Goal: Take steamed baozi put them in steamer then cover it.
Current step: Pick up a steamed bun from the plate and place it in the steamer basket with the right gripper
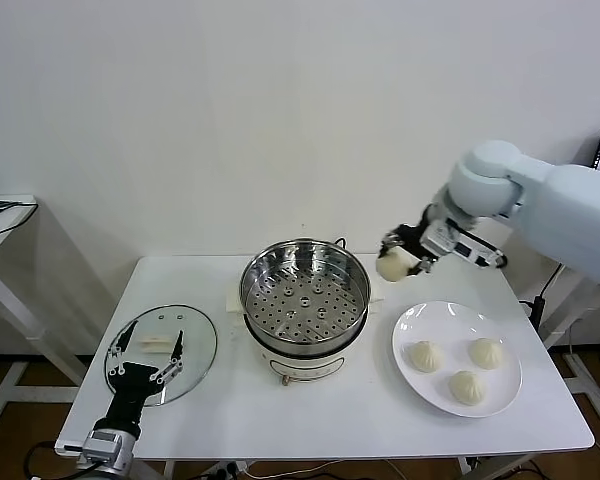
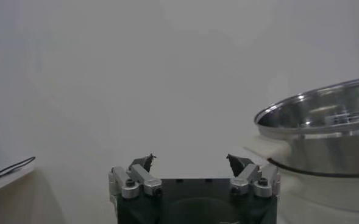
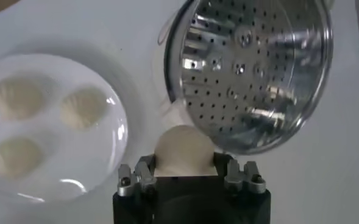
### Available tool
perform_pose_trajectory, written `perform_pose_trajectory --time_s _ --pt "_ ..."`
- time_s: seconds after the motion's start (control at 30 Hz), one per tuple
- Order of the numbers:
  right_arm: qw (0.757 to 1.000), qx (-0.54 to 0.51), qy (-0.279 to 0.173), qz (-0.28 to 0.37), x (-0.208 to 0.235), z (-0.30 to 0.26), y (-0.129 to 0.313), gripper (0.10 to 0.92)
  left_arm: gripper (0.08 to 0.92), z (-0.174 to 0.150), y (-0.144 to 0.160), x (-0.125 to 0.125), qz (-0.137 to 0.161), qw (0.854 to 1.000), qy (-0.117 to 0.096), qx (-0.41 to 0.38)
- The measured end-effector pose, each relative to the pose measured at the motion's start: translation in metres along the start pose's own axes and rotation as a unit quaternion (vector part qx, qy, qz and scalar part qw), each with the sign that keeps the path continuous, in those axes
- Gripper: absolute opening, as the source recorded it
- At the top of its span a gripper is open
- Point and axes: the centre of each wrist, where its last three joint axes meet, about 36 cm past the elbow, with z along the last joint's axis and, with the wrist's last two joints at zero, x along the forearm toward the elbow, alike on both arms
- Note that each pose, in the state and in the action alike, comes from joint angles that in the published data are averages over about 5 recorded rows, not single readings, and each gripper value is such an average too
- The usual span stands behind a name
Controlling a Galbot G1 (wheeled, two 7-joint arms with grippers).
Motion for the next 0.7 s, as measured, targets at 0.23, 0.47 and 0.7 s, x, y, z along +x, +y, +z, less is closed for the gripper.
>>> perform_pose_trajectory --time_s 0.23,0.47,0.7 --pt "0.996 0.090 -0.006 -0.001 -0.022 0.008 -0.056 0.662 0.823 0.003 0.009 -0.001 -0.006 1.000 0.005 -0.001" --pt "0.991 0.133 -0.022 -0.001 -0.060 0.016 -0.096 0.662 0.823 0.008 0.015 0.000 -0.010 1.000 0.010 -0.002" --pt "0.990 0.135 -0.036 -0.002 -0.100 0.022 -0.112 0.662 0.823 0.012 0.021 0.000 -0.014 1.000 0.015 -0.003"
